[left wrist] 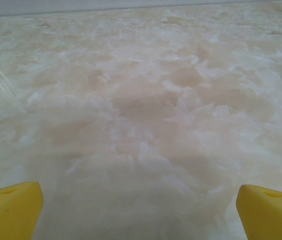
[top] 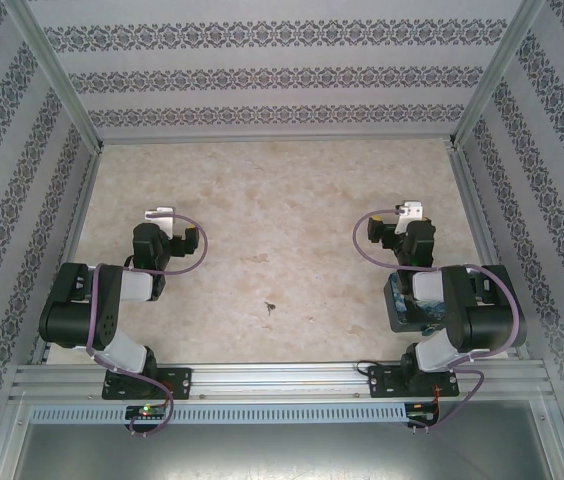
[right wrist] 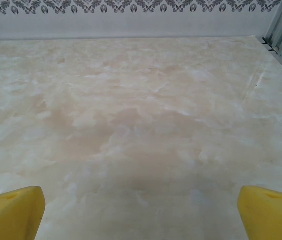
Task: Unlock the padlock with the key
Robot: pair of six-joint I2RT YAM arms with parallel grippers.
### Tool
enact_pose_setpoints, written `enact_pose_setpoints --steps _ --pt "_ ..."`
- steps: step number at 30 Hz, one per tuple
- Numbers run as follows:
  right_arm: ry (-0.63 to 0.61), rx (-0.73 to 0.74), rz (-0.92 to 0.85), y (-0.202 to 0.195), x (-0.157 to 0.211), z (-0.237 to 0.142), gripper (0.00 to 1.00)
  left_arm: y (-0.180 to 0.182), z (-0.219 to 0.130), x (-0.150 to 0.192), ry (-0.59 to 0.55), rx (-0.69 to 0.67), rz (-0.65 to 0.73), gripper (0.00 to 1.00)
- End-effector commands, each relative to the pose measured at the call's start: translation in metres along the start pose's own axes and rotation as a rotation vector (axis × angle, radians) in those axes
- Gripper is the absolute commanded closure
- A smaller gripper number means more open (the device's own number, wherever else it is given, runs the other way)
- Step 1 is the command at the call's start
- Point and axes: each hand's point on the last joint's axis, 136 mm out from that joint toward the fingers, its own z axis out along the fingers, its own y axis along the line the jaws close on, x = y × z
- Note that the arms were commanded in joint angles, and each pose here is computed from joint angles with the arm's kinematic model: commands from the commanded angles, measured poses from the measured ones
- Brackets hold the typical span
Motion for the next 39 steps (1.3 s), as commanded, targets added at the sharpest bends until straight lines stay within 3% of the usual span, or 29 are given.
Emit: enact_pose_setpoints --steps 1,4,7,12,17,23,29,33,39 --pt "-0.054 0.006 0.037 -0.003 -0.027 -0.005 0.02 0.007 0.0 -0.02 0.002 -0.022 -0.019 0.0" --pt "-0.014 0.028 0.057 -0.006 -0.048 -0.017 0.02 0.011 -0.005 -0.035 0.038 -0.04 -0.022 0.0" --pt "0.028 0.137 0.272 -0.024 -0.067 -0.03 0.02 0.01 -0.011 -0.053 0.061 -0.04 -0.045 0.0" --pt "0.201 0.224 0.444 -0.033 -0.065 -0.052 0.02 0.002 -0.024 -0.076 0.113 -0.009 -0.181 0.0" --pt "0.347 0.415 0.569 -0.059 -0.043 -0.102 0.02 -0.031 -0.032 -0.084 0.233 0.075 -0.313 0.0" --pt "0.508 0.722 0.736 -0.111 0.004 -0.168 0.02 -0.12 -0.038 -0.088 0.348 0.26 -0.268 0.0" --pt "0.536 0.91 0.869 -0.142 0.034 -0.21 0.02 -0.189 -0.046 -0.093 0.379 0.378 -0.242 0.0" --pt "0.557 0.962 0.898 -0.15 0.049 -0.218 0.02 -0.212 -0.051 -0.099 0.382 0.428 -0.243 0.0" --pt "0.64 0.908 0.92 -0.14 0.073 -0.207 0.02 -0.222 -0.058 -0.109 0.378 0.453 -0.246 0.0"
